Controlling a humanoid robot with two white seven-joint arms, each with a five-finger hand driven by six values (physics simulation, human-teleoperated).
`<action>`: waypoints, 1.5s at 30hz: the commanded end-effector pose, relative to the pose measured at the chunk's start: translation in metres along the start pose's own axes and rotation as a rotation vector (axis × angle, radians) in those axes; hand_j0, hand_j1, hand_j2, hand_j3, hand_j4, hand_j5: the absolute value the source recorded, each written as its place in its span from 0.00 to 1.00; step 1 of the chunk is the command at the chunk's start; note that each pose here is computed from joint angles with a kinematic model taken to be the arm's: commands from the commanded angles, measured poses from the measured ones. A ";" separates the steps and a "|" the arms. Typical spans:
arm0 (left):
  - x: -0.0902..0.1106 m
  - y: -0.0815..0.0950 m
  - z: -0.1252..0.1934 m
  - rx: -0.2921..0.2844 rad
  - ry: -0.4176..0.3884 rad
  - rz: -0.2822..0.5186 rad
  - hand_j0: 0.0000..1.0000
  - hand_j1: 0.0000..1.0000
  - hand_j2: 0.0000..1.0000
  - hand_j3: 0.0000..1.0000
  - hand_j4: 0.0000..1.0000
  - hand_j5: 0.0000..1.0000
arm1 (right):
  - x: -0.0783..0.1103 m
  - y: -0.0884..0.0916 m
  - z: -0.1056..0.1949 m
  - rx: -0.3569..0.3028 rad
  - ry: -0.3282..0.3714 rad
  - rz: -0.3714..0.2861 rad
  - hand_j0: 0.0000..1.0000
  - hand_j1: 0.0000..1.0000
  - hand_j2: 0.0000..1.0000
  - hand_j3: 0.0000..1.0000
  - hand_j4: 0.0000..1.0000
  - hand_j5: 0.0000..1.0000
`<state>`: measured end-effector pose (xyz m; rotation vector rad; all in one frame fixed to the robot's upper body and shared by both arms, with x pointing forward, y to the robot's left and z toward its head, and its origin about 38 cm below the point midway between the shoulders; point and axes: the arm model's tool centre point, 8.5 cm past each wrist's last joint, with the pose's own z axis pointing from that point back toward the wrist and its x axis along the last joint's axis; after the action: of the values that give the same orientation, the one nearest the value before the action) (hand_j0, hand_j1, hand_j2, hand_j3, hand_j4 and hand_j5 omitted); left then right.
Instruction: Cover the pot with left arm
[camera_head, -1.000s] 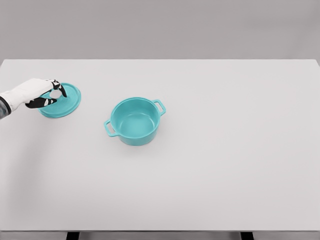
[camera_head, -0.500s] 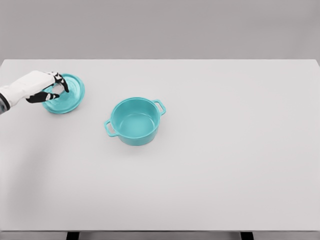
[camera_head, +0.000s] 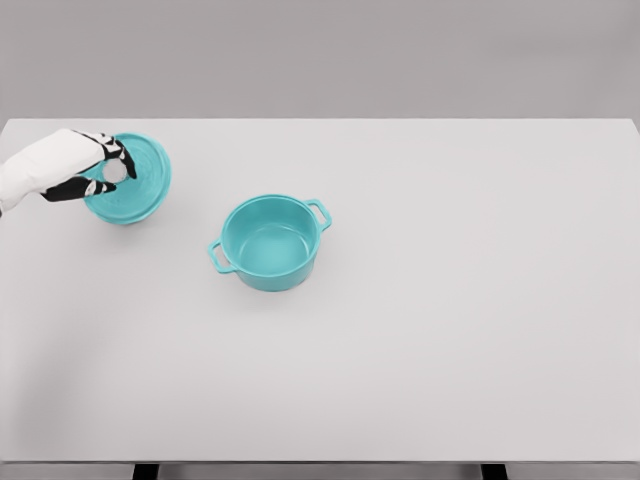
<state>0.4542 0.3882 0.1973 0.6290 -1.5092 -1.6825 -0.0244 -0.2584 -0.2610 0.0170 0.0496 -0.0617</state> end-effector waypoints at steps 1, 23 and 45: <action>0.006 0.007 0.001 0.016 -0.021 -0.003 0.46 0.46 0.46 0.46 0.46 0.46 | 0.000 0.000 0.000 0.000 0.000 0.000 1.00 1.00 1.00 1.00 1.00 1.00; 0.045 0.021 -0.007 0.064 -0.146 -0.015 0.44 0.44 0.44 0.44 0.44 0.44 | 0.000 0.000 0.000 0.000 0.000 0.000 1.00 1.00 1.00 1.00 1.00 1.00; 0.102 0.022 -0.020 0.086 -0.313 -0.047 0.44 0.44 0.44 0.44 0.44 0.44 | 0.000 0.000 0.000 0.000 0.000 0.000 1.00 1.00 1.00 1.00 1.00 1.00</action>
<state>0.4179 0.2994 0.2275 0.4777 -1.7891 -1.8189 -0.0244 -0.2584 -0.2610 0.0170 0.0495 -0.0617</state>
